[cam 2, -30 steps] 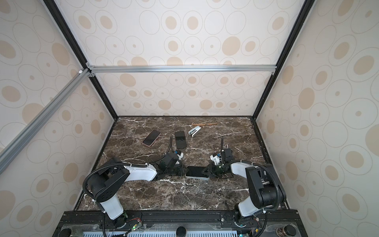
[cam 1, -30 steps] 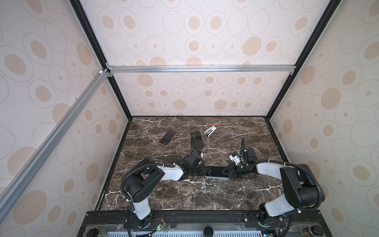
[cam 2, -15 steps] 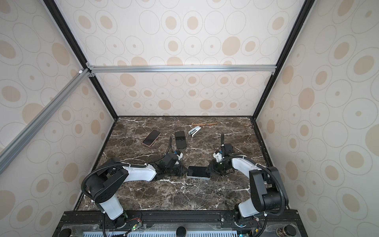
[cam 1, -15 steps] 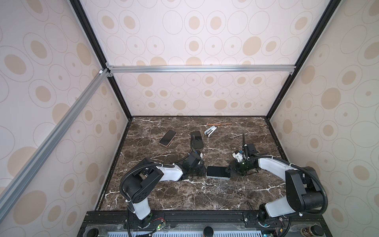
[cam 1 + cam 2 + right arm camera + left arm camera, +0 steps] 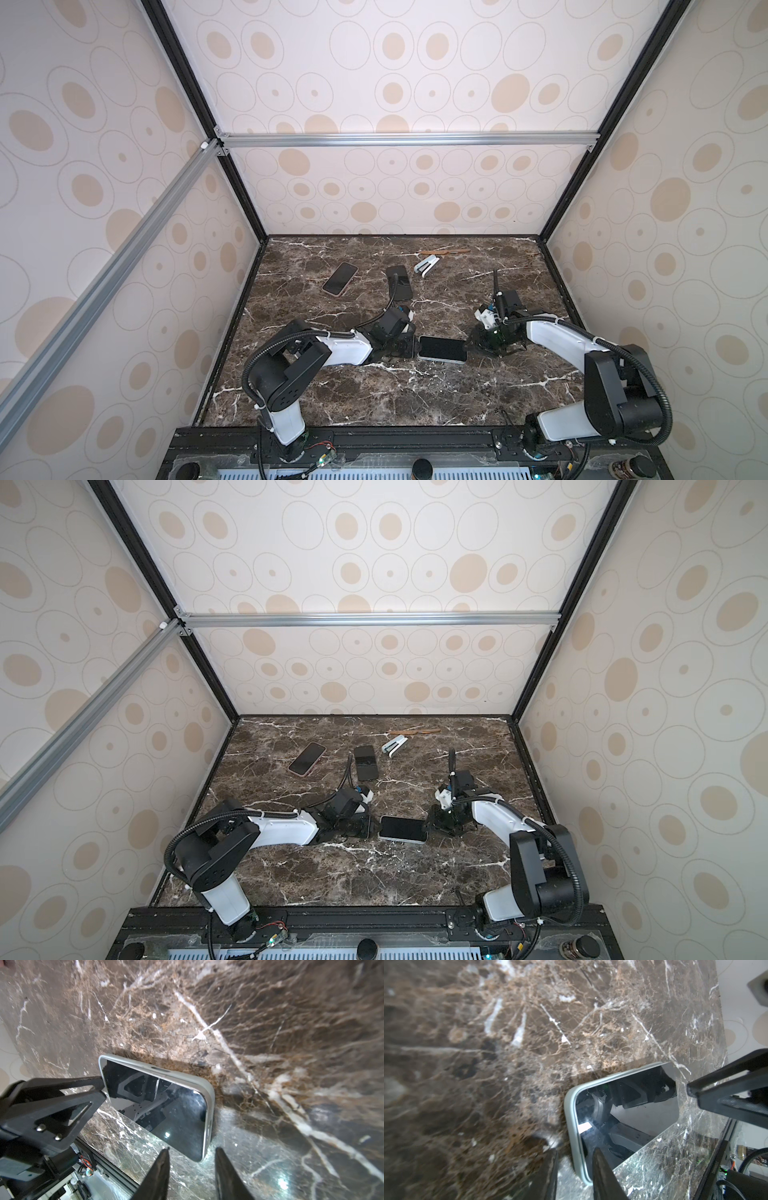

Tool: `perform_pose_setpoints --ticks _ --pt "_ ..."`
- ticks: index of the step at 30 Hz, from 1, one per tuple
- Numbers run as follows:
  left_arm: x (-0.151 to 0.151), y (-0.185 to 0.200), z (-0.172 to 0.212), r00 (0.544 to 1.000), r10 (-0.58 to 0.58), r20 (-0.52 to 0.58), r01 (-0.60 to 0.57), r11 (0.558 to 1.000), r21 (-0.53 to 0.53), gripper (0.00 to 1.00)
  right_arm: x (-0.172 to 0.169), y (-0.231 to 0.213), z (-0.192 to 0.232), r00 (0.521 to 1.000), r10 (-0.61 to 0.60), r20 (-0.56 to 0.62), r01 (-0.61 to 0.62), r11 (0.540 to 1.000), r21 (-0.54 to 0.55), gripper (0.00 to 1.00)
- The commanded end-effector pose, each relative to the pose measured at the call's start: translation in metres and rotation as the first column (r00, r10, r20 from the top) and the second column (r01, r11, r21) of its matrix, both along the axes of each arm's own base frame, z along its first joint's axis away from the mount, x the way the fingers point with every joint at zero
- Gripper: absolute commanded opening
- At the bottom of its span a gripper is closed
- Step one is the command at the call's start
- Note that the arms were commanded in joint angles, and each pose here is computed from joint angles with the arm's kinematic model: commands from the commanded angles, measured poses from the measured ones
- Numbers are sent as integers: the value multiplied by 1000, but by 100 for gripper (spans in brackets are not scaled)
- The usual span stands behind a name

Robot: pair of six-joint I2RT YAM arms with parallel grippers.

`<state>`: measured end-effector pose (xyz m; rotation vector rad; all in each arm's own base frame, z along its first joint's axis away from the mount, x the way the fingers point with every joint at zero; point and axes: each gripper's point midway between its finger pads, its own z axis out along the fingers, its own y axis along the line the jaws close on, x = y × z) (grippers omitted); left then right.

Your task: Put the phone into the phone case

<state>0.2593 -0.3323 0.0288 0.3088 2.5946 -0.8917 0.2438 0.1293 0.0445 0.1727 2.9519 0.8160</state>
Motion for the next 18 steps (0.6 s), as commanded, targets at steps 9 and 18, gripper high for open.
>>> perform_pose_setpoints --ticks 9,18 --pt "-6 -4 -10 999 -42 -25 43 999 19 25 -14 12 -20 994 45 -99 -41 998 42 18" --pt "-18 12 -19 999 -5 -50 7 999 40 21 -17 27 -26 990 87 -109 -82 995 49 13"
